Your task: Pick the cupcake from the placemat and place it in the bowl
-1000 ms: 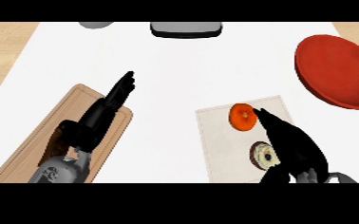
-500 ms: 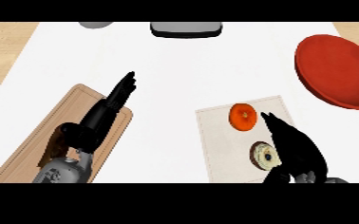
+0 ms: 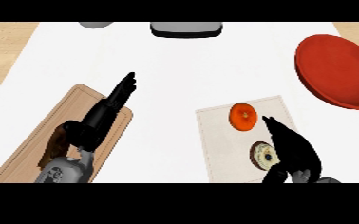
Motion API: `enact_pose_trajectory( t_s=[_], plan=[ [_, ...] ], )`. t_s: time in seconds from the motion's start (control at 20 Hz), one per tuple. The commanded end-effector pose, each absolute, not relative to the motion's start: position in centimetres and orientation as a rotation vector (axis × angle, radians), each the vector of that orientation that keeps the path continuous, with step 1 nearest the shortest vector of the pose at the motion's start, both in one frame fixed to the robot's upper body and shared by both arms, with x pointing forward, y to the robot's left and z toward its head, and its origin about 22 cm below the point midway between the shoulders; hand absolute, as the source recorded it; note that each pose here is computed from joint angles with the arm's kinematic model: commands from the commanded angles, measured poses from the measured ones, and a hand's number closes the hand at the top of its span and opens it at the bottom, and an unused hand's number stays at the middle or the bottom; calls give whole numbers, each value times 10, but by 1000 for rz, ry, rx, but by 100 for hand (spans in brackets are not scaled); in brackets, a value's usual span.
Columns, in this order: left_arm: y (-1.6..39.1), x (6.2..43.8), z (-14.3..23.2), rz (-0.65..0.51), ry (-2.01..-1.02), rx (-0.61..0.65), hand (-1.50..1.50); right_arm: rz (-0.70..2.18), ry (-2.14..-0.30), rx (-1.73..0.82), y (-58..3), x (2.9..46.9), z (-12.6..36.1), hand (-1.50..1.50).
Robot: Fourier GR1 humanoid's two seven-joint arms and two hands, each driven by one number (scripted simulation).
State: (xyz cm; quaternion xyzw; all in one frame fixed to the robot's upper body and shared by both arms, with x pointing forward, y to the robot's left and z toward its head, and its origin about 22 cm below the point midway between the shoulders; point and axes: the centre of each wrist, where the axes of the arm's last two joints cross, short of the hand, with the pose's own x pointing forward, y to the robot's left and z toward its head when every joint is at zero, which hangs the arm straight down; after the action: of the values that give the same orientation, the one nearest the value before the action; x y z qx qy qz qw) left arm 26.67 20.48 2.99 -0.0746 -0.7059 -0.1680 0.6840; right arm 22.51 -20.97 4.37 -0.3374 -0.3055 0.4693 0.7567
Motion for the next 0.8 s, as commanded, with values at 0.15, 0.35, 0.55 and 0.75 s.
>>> enact_pose_trajectory(
  t_s=[0.15,0.35,0.55,0.75],
  plan=[
    [193,254,24,-385,-1592,-163,0,1060,-730,-710,-225,245,28,150],
    [211,269,29,-367,-1579,-150,0,1022,-788,-799,-185,225,36,150],
    [189,271,34,-380,-1593,-184,0,1023,-806,-798,-209,253,29,150],
    [206,274,31,-370,-1593,-156,0,1019,-832,-858,-217,243,27,150]
  ],
)
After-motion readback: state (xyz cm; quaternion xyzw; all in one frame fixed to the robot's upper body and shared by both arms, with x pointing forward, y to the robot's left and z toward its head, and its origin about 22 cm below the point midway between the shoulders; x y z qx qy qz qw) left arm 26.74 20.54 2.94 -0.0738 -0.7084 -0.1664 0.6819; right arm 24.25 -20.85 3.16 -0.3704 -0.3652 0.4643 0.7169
